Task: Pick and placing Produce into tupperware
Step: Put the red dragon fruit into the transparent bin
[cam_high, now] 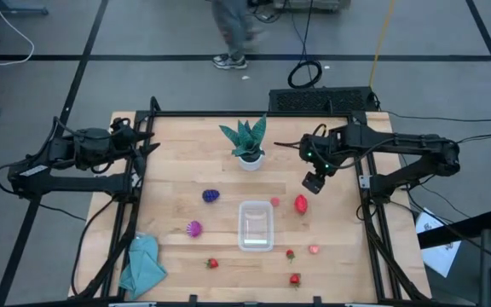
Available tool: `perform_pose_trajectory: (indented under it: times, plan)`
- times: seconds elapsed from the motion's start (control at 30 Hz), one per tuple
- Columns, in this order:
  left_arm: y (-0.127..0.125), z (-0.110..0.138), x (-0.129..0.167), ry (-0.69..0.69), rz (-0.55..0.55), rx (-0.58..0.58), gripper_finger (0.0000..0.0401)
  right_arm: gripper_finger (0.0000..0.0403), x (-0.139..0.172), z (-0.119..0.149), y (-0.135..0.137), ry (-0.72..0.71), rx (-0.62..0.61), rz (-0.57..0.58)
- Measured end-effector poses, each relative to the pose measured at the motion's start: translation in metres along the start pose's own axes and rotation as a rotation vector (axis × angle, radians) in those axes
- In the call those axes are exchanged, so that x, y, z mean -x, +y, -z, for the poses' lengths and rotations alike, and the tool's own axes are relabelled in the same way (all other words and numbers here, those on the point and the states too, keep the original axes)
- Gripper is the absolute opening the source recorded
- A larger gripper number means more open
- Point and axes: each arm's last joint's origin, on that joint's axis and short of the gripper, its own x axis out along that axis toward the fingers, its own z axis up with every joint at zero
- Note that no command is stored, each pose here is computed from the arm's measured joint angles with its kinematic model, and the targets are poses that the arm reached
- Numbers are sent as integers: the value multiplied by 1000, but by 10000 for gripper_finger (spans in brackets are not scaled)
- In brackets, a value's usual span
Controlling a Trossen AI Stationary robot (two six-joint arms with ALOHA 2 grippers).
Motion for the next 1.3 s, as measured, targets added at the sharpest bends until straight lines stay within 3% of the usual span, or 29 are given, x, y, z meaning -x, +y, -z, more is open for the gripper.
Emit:
perform_pose_trajectory:
  times: [0.6, 0.9, 1.3]
  plan:
    - [0, 0, 0, 0, 0, -21, 186, 242, -1, 6, 10, 13, -495, -7]
    - [0, 0, 0, 1, 0, -28, 186, 242, -17, 4, 24, 39, -552, 20]
    - [1, 5, 0, 46, -7, -41, 186, 242, -57, -13, 35, 119, -472, 118]
